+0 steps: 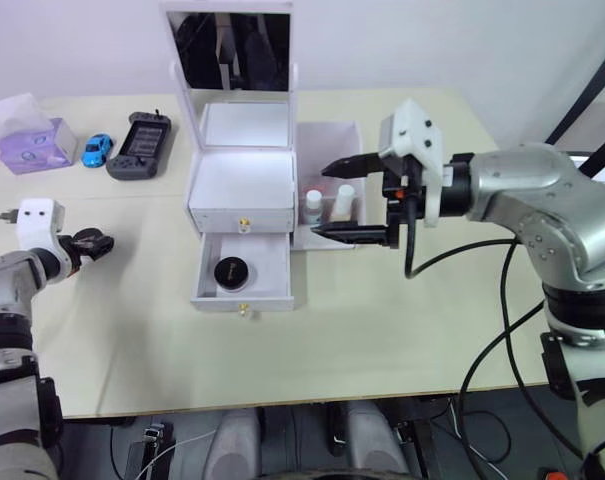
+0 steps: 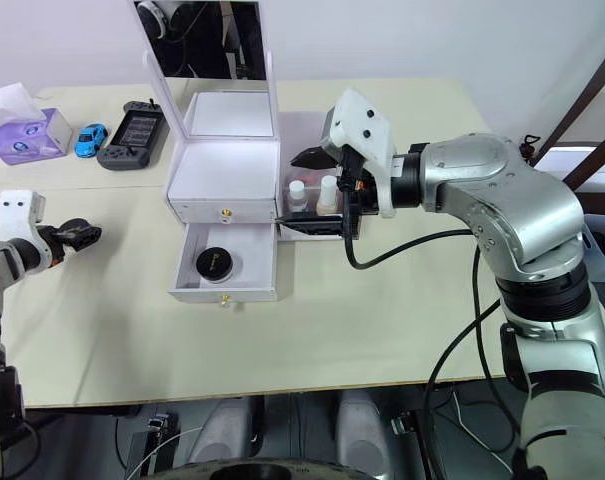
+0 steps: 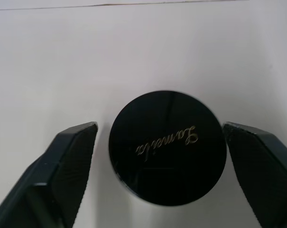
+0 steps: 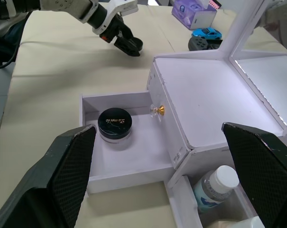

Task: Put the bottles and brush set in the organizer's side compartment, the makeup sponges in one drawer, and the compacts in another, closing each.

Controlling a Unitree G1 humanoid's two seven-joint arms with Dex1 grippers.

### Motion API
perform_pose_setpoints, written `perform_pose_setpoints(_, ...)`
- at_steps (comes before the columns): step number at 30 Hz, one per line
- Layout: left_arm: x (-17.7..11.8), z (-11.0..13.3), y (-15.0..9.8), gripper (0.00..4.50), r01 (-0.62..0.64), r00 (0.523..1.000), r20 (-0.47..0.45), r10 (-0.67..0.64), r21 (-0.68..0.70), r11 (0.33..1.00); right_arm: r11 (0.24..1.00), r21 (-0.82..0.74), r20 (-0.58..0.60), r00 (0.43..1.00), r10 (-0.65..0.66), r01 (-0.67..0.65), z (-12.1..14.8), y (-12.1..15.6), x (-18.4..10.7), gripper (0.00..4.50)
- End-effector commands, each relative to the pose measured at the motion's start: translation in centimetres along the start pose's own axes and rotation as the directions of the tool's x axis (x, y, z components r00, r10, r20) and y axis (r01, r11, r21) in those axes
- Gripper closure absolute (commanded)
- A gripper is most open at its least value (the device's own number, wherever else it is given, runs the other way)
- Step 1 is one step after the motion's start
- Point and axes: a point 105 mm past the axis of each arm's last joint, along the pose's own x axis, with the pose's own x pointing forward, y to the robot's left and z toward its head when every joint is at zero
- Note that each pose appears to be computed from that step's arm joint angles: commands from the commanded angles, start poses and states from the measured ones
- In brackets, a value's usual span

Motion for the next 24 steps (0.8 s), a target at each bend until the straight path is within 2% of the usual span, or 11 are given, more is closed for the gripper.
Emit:
perform_pose_setpoints(1,0.0,1.0,0.0,1.79,0.003,1.0,0.019,-0.003,0.005,1.0,0.997,-0.065,0.017,0.999,-0.035,0.036,1.4,-0.3,-0.7,0.0)
perform_pose_setpoints(4,0.1,0.5,0.3,1.86,-0.008,1.0,-0.009,0.008,0.015,1.0,0.997,-0.071,0.018,0.999,-0.04,0.041,1.5,-0.4,-0.7,0.0)
perform_pose_setpoints(8,-0.3,2.3,0.3,1.86,0.021,0.998,0.056,-0.021,-0.001,1.0,0.995,-0.073,0.018,0.998,-0.063,0.064,1.5,-0.8,-0.9,0.0)
perform_pose_setpoints(11,-1.0,4.9,0.1,1.86,0.037,0.989,0.141,-0.042,0.032,0.999,0.995,-0.075,0.014,0.997,-0.07,0.071,1.4,-0.9,-1.0,0.0)
perform_pose_setpoints(14,-2.6,9.8,-1.4,1.86,0.102,0.947,0.293,-0.128,0.103,0.989,0.995,-0.073,0.016,0.998,-0.069,0.07,1.4,-1.0,-1.1,0.0)
perform_pose_setpoints(16,-3.9,12.4,-3.5,1.86,0.19,0.903,0.358,-0.237,0.16,0.969,0.995,-0.074,0.015,0.998,-0.068,0.069,1.3,-1.0,-1.1,0.0)
perform_pose_setpoints(19,-5.7,14.7,-7.0,1.86,0.312,0.832,0.381,-0.403,0.28,0.908,0.995,-0.075,0.015,0.998,-0.065,0.066,1.3,-1.0,-1.2,0.0)
perform_pose_setpoints(21,-7.8,16.2,-11.1,1.86,0.445,0.732,0.348,-0.585,0.406,0.798,0.996,-0.074,0.019,0.998,-0.056,0.057,1.3,-0.9,-1.3,0.0)
perform_pose_setpoints(24,-10.3,16.4,-15.5,1.86,0.579,0.61,0.242,-0.755,0.514,0.633,0.997,-0.069,0.022,0.999,-0.043,0.044,1.3,-0.6,-1.7,0.0)
